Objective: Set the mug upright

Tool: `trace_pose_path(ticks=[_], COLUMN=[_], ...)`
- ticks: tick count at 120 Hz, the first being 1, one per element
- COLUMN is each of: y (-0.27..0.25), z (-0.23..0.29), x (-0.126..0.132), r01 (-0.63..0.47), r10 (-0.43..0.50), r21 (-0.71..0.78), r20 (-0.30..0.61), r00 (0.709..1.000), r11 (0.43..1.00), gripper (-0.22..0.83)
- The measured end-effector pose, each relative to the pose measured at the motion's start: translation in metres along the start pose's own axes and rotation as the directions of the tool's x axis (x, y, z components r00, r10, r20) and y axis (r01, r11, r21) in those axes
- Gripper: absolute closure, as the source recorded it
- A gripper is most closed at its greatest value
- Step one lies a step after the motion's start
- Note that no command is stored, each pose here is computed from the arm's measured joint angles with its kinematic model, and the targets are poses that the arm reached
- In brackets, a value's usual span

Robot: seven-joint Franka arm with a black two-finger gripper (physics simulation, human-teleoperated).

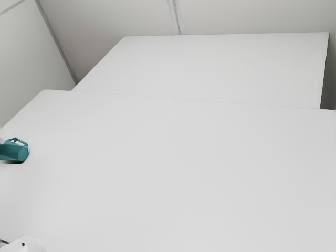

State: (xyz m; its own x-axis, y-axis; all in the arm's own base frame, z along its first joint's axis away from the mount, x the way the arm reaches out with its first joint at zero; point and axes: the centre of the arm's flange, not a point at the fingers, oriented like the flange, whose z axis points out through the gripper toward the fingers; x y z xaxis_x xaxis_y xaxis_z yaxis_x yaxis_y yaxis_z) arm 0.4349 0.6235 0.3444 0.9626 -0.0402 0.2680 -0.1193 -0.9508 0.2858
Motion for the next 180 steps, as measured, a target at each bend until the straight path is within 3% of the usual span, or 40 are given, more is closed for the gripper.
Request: trace_pose_path(ticks=[40,72,104,180], y=[-0.009,-0.01,-0.008,0.003], z=[0.011,0.02,0.029,0.027], x=[-0.007,-0.017,-0.024,-0.027], r01=[0.016,0.05,0.068,0.077], r10=[-0.016,-0.057,-0.079,-0.098], r21=[-0.012,-0.105,-0.176,-0.279], r20=[-0.005,-0.058,-0.056,-0.064], r00=[1.0,0.997,0.995,0.993], r11=[1.0,0.993,0.982,0.957], gripper=[0.0,0.0,0.0,0.51])
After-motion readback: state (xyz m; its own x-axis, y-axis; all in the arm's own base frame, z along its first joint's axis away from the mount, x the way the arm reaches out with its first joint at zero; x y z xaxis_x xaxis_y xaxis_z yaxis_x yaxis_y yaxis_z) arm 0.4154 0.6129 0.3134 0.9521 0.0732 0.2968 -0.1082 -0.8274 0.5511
